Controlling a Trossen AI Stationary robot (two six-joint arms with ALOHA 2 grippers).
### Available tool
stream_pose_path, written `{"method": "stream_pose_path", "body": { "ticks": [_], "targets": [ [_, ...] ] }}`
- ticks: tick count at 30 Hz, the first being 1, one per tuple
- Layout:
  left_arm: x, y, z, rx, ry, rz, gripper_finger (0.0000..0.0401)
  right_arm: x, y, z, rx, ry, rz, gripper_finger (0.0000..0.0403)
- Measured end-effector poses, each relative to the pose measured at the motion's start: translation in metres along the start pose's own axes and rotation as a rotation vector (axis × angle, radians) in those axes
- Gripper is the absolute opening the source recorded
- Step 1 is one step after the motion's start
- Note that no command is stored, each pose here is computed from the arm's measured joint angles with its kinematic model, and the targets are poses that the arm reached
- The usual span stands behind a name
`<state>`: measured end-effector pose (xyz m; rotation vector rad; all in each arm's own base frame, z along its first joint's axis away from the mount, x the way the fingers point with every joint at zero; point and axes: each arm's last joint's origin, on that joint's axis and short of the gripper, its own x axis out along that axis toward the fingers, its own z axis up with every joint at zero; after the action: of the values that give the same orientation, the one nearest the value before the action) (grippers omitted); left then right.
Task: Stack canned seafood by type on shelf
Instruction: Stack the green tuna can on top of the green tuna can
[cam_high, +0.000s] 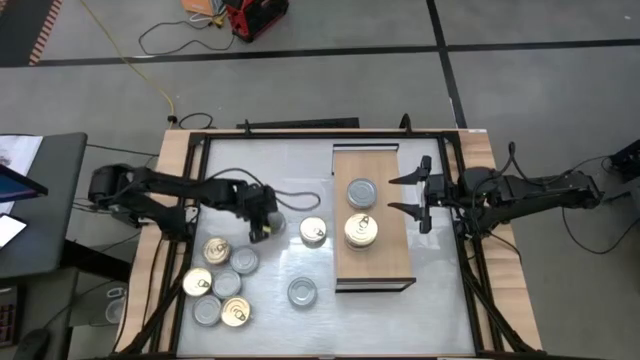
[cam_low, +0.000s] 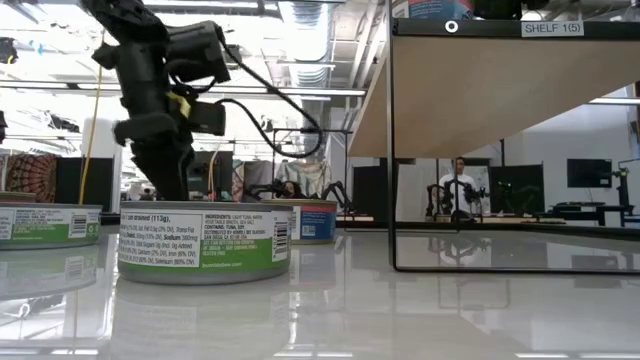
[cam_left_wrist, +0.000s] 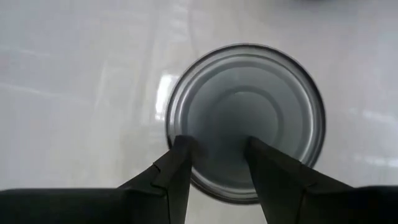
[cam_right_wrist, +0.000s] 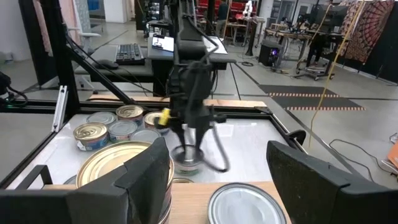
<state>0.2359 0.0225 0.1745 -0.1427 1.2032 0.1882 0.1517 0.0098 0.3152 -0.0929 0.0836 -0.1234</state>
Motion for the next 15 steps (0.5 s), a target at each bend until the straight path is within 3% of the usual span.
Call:
{"method": "stream_pose_path", "body": {
  "ticks": [6, 15],
  "targets": [
    [-0.024, -0.014, 0.023, 0.041, -0.046, -0.001, 0.0152, 0.0, 0.0, 0.0, 0.0, -0.005, 0.0, 0.0295],
    [-0.03, 0.01, 0.03, 0.027, -0.046, 0.03, 0.0145, 0.0, 0.0, 0.001, -0.003, -0.005, 0.0, 0.0295]
  ]
}}
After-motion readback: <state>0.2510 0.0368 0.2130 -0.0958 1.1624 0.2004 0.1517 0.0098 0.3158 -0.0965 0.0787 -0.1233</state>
